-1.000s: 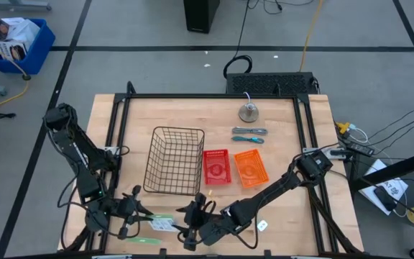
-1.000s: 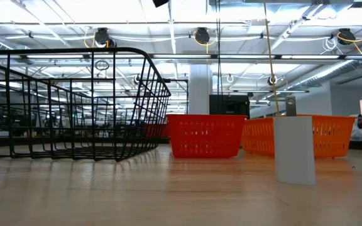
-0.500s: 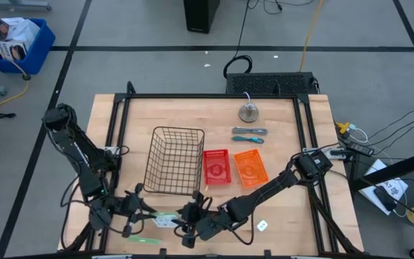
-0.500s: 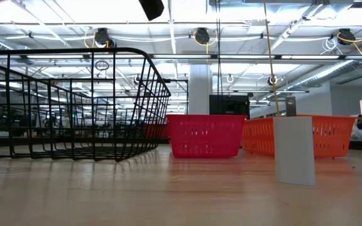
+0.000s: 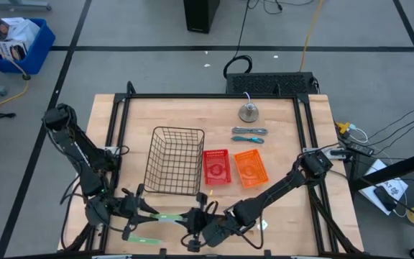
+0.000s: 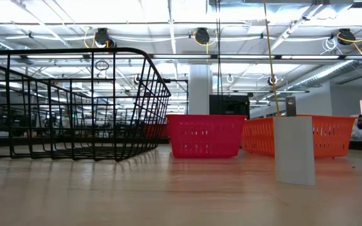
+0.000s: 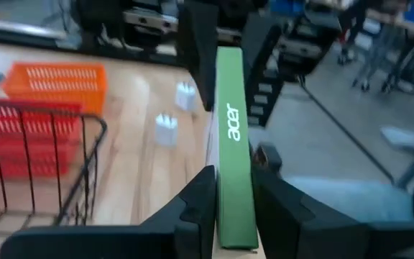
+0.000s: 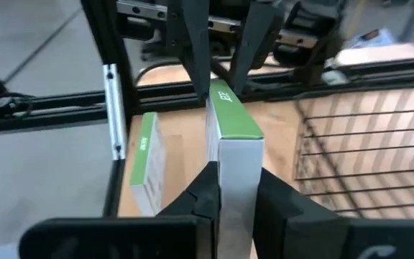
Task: Pick and place items into bin
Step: Put the top card reader box into the orange basket
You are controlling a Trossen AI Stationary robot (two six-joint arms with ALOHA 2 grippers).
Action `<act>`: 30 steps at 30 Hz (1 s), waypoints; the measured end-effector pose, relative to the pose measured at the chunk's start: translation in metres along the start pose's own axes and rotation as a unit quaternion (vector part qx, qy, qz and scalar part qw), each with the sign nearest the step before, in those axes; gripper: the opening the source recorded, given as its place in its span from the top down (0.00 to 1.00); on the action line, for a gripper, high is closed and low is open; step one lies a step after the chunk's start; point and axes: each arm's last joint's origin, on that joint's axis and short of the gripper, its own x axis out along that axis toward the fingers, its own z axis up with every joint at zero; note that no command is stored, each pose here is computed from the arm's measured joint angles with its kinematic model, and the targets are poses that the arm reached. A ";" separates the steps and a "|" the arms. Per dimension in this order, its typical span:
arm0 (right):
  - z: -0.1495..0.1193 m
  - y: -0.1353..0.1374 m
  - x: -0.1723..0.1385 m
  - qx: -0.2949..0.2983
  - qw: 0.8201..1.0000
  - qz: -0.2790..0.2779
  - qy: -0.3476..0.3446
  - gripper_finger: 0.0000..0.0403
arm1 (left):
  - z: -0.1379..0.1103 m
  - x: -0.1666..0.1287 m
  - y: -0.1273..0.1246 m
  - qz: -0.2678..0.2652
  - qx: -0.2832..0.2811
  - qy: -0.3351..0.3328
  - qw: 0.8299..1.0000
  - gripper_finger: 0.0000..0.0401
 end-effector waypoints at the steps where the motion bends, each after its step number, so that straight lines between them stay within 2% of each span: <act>1: 0.002 0.001 -0.006 -0.011 1.000 -0.012 -0.002 0.91 | 0.002 0.000 -0.001 0.000 -0.001 -0.007 1.000 0.78; 6: 0.008 0.008 -0.038 -0.051 0.995 -0.084 -0.008 0.91 | 0.008 -0.001 -0.002 0.009 0.011 -0.036 0.999 0.78; 12: 0.005 0.005 -0.066 -0.097 0.972 -0.214 -0.027 0.91 | 0.011 0.000 -0.001 0.009 0.006 -0.046 0.999 0.78; 21: -0.009 -0.002 -0.082 -0.147 0.951 -0.271 -0.010 0.91 | 0.012 0.000 -0.001 0.010 0.005 -0.049 0.999 0.78; 30: -0.029 -0.037 -0.098 -0.137 0.933 -0.329 0.060 0.91 | 0.012 0.001 -0.001 0.009 0.004 -0.048 0.999 0.78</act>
